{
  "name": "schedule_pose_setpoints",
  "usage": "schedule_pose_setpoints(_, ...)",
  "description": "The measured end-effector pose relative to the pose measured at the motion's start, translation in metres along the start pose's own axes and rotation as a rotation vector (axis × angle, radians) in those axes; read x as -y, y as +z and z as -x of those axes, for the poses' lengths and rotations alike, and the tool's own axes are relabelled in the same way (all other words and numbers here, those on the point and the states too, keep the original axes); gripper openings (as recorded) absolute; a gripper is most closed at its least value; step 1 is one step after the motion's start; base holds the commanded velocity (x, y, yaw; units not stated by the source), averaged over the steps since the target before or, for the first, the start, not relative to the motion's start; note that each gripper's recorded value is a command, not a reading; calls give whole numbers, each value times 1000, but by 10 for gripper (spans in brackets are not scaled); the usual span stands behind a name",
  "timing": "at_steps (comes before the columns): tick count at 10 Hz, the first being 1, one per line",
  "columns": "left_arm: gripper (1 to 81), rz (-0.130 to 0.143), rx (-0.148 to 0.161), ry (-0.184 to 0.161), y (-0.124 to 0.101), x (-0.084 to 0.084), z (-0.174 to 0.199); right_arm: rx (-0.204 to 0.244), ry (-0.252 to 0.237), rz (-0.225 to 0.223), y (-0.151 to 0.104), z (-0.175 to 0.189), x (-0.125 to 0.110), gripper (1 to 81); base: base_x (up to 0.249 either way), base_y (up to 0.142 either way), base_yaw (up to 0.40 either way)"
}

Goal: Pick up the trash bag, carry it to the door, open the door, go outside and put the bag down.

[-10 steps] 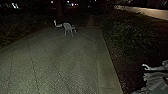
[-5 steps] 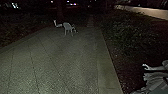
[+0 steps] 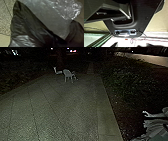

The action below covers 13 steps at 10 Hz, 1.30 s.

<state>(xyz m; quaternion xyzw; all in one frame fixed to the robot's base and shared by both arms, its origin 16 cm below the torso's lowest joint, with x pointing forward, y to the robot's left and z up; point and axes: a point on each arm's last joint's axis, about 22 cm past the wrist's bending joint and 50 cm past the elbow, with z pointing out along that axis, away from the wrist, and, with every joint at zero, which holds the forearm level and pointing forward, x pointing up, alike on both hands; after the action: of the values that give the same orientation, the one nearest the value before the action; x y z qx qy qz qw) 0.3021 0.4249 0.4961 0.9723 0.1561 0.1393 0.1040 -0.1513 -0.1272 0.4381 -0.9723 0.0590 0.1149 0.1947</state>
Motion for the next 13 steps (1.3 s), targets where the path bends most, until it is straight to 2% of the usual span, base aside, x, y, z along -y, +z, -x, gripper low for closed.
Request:
schedule_pose_setpoints(4, 811, 1, -1, -7, 1, -1, 0, 0, 1, 0, 0, 0, 0, 811, 0, 0, 0)
schedule_pose_setpoints(7, 811, 11, 4, -2, 5, -10, 6, 0, 0, 0, 0, 0, 0, 811, 0, 0, 0)
schedule_pose_setpoints(9, 811, 15, 37, -2, 10, -13, 32, 0, 1, 0, 0, 0, 0, 811, 0, 0, 0)
schedule_pose_setpoints(10, 811, 19, 58, 9, 12, -16, 50, -2, 0, 0, 0, -1, 0, 811, 0, 0, 0)
schedule_pose_setpoints(11, 811, 34, 70, 25, 15, -26, 63, -11, -4, 0, 0, -5, 0, 811, 0, 0, 0)
schedule_pose_setpoints(12, 811, 51, 64, 46, 14, -38, 64, -31, -12, -2, 0, -14, 1, 811, 0, 0, 0)
schedule_pose_setpoints(13, 811, 59, 52, 84, 12, -46, 60, -68, -9, -6, -1, -27, 3, 811, 0, 0, 0)
